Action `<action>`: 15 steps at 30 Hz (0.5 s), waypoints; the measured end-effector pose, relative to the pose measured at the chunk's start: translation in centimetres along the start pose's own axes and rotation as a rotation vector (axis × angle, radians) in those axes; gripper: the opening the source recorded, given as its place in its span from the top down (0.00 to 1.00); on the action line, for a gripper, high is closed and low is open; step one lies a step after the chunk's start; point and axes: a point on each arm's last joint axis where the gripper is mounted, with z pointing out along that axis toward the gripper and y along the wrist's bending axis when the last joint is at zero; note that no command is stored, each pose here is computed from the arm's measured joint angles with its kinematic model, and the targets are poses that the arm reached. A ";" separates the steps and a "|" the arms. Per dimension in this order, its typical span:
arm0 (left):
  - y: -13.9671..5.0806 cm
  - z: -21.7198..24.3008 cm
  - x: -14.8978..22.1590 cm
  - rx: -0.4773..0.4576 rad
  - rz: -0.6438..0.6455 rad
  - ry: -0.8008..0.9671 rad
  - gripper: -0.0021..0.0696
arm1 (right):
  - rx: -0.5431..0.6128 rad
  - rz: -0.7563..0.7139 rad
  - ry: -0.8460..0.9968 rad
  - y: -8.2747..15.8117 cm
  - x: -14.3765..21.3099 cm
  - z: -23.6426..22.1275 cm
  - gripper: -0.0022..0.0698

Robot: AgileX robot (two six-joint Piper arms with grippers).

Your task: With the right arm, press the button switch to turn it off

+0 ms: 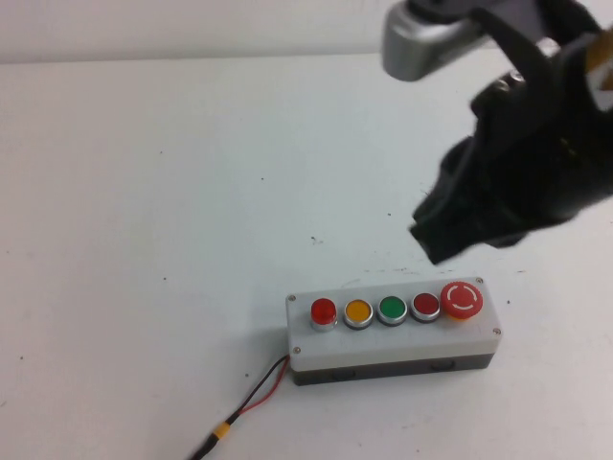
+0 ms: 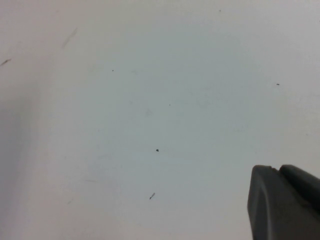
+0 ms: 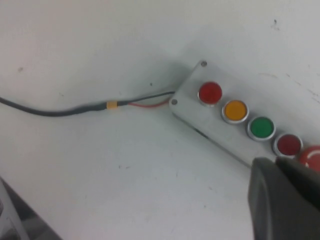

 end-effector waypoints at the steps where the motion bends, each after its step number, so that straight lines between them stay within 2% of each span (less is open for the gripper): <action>1: 0.0 0.0 0.0 0.000 0.000 0.000 0.97 | -0.001 0.001 -0.009 -0.1 1.1 -0.6 0.99; 6: 0.0 0.0 0.0 0.000 0.000 0.000 0.97 | 0.001 -0.002 -0.104 -0.8 6.3 -2.9 0.99; 11: 0.0 0.0 0.0 0.000 0.000 0.000 0.97 | 0.038 -0.014 -0.052 -1.8 11.7 -3.6 0.99; 15: 0.0 0.0 0.0 0.000 0.000 0.000 0.97 | 0.064 -0.018 -0.028 -2.3 14.5 -4.4 0.99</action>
